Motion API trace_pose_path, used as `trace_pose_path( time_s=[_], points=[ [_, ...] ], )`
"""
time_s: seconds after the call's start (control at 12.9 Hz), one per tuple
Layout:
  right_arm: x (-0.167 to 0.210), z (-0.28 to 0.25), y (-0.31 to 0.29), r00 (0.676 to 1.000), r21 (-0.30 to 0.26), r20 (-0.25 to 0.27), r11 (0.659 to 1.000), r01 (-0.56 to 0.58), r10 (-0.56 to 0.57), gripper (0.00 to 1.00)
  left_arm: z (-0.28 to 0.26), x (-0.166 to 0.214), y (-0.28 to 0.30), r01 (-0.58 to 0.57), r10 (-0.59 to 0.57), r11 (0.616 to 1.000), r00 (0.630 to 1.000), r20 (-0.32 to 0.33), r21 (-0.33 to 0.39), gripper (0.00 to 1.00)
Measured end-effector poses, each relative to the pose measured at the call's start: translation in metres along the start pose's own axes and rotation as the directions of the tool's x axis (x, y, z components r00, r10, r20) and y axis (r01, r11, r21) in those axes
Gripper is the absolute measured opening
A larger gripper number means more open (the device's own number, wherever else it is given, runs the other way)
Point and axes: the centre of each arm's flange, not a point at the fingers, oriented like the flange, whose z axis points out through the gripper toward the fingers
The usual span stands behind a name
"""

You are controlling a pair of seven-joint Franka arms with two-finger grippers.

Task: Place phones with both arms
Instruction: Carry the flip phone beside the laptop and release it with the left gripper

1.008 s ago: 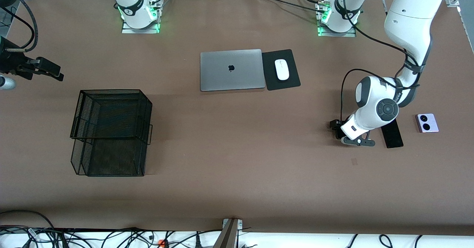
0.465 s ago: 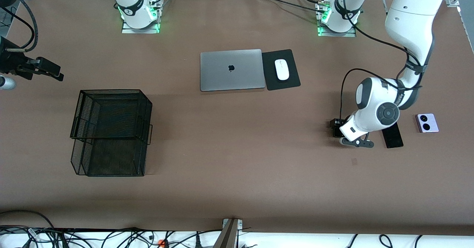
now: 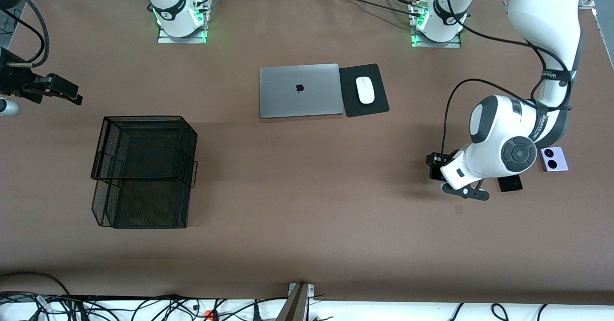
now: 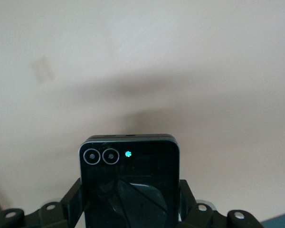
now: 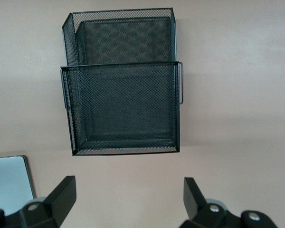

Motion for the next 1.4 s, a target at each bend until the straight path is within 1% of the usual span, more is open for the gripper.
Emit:
trace_pose_path(
  time_s=[0.16, 0.31, 0.47, 0.62, 0.78, 0.93, 1.09, 1.24, 1.4],
  points=[
    [0.000, 0.000, 0.000, 1.000, 0.000, 0.000, 1.000, 0.000, 0.000, 1.00, -0.030, 0.009, 0.057, -0.006, 0.005, 1.000, 0.998, -0.060, -0.020, 0.81],
    [0.000, 0.000, 0.000, 1.000, 0.000, 0.000, 1.000, 0.000, 0.000, 1.00, -0.037, 0.008, 0.127, 0.024, -0.026, 0.999, 0.997, -0.077, -0.025, 0.81],
    [0.000, 0.000, 0.000, 1.000, 0.000, 0.000, 1.000, -0.001, 0.001, 1.00, -0.021, 0.000, 0.200, 0.051, -0.052, 0.998, 0.997, -0.060, -0.023, 0.81],
    [0.000, 0.000, 0.000, 1.000, 0.000, 0.000, 1.000, 0.002, -0.002, 1.00, 0.009, -0.005, 0.258, 0.070, -0.071, 0.997, 0.997, -0.042, -0.023, 0.81],
    [0.000, 0.000, 0.001, 1.000, 0.000, 0.000, 1.000, 0.002, -0.002, 1.00, 0.043, -0.006, 0.310, 0.054, -0.057, 0.998, 0.996, -0.070, -0.043, 0.81],
    [0.000, 0.000, 0.001, 1.000, 0.000, 0.000, 1.000, 0.004, -0.004, 1.00, 0.086, -0.004, 0.348, 0.038, -0.048, 0.996, 0.991, -0.126, -0.084, 0.81],
    [0.000, 0.000, 0.001, 1.000, 0.000, 0.000, 1.000, 0.005, -0.005, 1.00, 0.133, -0.001, 0.367, 0.042, -0.064, 0.991, 0.983, -0.174, -0.128, 0.81],
    [0.000, 0.000, 0.001, 1.000, 0.000, 0.000, 1.000, 0.007, -0.007, 1.00, 0.172, -0.003, 0.382, 0.030, -0.062, 0.988, 0.977, -0.202, -0.155, 0.81],
    [0.000, 0.000, 0.001, 1.000, 0.000, 0.000, 1.000, 0.008, -0.008, 1.00, 0.174, -0.003, 0.389, 0.039, -0.073, 0.986, 0.975, -0.212, -0.162, 0.81]
  ],
)
